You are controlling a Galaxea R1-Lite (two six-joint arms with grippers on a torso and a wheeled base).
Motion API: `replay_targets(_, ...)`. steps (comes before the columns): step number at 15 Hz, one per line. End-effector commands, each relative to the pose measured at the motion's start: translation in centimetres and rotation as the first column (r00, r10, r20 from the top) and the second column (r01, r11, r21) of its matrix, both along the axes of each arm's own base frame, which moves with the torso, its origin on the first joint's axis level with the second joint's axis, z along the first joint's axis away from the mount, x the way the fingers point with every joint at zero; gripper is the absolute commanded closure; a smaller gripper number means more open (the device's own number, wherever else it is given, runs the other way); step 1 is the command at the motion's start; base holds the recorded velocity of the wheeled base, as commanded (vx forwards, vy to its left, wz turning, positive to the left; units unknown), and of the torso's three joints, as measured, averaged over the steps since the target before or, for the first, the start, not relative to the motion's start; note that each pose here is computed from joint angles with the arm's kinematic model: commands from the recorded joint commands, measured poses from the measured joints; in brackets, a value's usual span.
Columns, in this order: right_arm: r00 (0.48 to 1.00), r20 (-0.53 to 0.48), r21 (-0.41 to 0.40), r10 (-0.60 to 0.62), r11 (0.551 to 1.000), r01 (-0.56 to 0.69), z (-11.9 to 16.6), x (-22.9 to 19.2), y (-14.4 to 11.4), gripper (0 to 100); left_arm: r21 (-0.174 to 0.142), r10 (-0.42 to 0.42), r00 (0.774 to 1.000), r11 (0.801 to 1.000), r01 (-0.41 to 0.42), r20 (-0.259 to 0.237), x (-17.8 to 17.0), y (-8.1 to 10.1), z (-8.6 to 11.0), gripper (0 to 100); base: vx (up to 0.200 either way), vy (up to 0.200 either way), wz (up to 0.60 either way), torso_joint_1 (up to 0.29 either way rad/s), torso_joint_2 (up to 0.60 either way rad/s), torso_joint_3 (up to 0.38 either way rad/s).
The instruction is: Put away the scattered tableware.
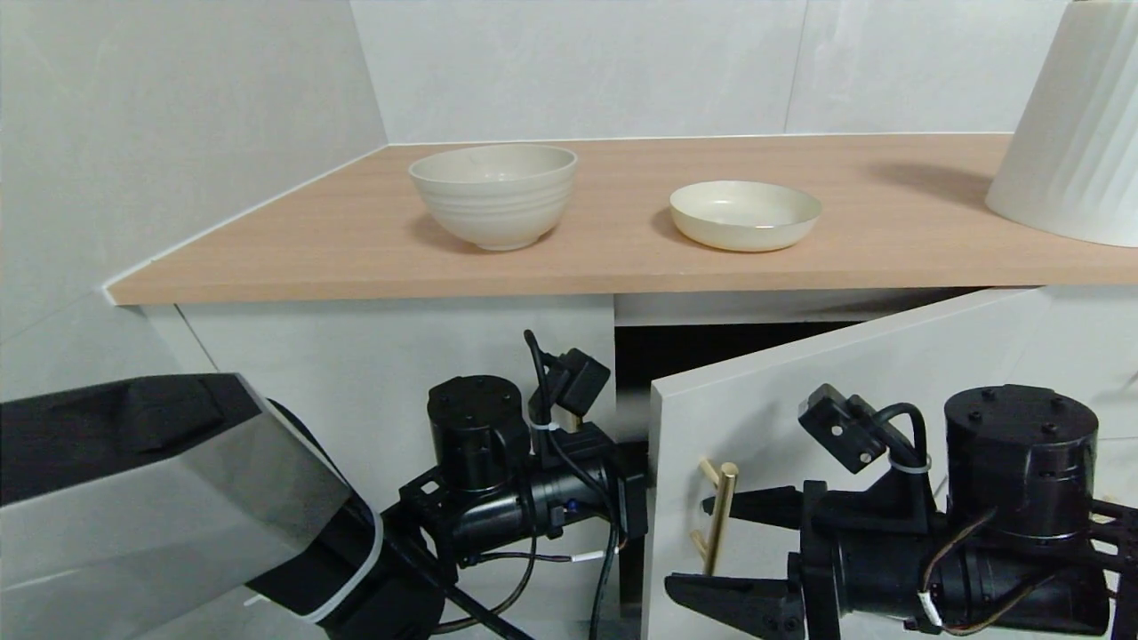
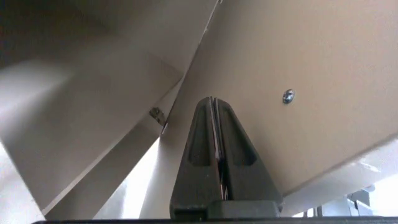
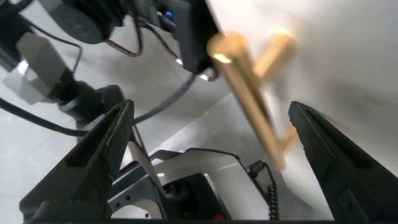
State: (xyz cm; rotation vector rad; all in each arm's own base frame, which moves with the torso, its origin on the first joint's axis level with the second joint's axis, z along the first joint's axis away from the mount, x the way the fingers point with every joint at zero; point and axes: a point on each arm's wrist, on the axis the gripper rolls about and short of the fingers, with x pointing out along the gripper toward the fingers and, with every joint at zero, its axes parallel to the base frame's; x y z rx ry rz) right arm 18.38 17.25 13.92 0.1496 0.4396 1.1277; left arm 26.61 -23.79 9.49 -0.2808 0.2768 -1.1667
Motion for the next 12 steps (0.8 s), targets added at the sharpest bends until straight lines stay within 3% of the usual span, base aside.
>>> replay_targets(1,0.998,0.009,0.010,-0.062,0.998,0.062,0.2,0.0,-1.9,0,0.003,-0.007,1.000,1.000,0.007,-0.004,-0.1,-0.2,-0.2,100,0.000,0.000,0.00,0.000,0.00,0.000)
replay_targets(12,0.996,-0.033,-0.028,-0.079,0.997,0.078,-1.7,-6.2,-6.8,0,-0.019,-0.018,1.000,1.000,0.018,-0.007,-0.8,-0.5,0.7,100,0.000,0.000,0.00,0.000,0.00,0.000)
